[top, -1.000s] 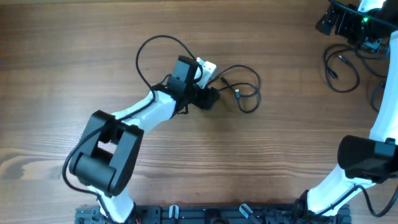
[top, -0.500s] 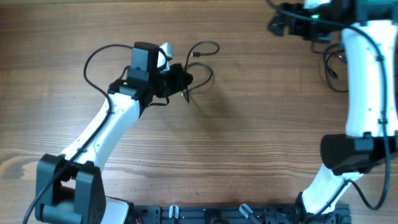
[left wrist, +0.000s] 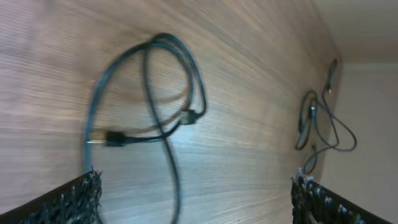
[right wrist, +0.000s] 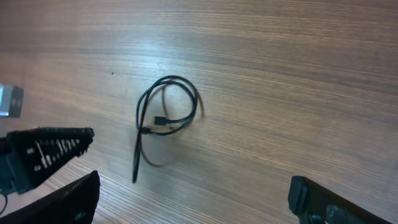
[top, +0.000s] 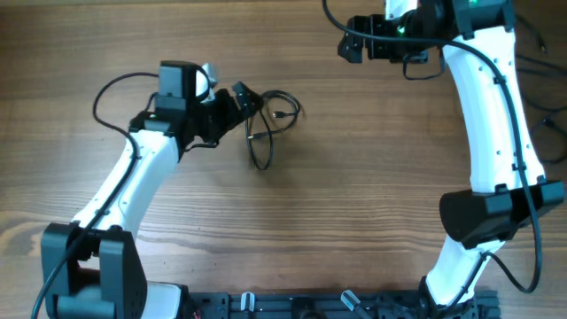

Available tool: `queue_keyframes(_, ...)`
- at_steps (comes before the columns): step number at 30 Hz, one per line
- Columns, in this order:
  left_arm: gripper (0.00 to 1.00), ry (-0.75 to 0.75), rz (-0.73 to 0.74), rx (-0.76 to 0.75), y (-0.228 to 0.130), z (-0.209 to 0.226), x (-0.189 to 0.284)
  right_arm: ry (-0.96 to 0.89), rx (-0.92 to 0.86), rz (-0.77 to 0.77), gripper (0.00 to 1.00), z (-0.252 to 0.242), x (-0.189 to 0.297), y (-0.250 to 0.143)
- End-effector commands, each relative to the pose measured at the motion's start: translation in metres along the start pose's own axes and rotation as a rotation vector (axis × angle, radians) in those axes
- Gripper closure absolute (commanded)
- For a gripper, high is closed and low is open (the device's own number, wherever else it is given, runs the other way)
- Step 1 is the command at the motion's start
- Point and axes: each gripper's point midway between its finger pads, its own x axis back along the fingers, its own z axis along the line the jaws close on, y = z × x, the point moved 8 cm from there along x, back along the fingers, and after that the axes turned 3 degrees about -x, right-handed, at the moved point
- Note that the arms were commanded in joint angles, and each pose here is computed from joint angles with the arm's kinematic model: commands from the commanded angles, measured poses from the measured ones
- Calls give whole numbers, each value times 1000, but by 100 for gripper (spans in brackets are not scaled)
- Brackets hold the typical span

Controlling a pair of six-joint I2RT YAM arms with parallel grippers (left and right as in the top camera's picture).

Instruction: Untangle cables

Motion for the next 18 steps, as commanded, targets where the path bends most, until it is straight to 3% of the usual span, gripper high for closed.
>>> queue_keyframes(1, 0, 95, -45, -6, 9, 24, 15, 25, 47, 43, 1, 16, -16, -4)
queue_keyframes(7, 0, 360, -100, 156, 17, 81, 43, 37, 122, 235, 9, 56, -75, -30)
queue_keyframes(13, 0, 475, -180, 222, 30, 112, 62, 9, 162, 388, 13, 88, -137, -59)
queue_keyframes(16, 0, 489, -207, 264, 34, 126, 73, 1, 187, 450, 28, 100, -161, -74)
queue_keyframes(18, 0, 498, -215, 288, 35, 132, 78, -5, 200, 486, 32, 106, -176, -83)
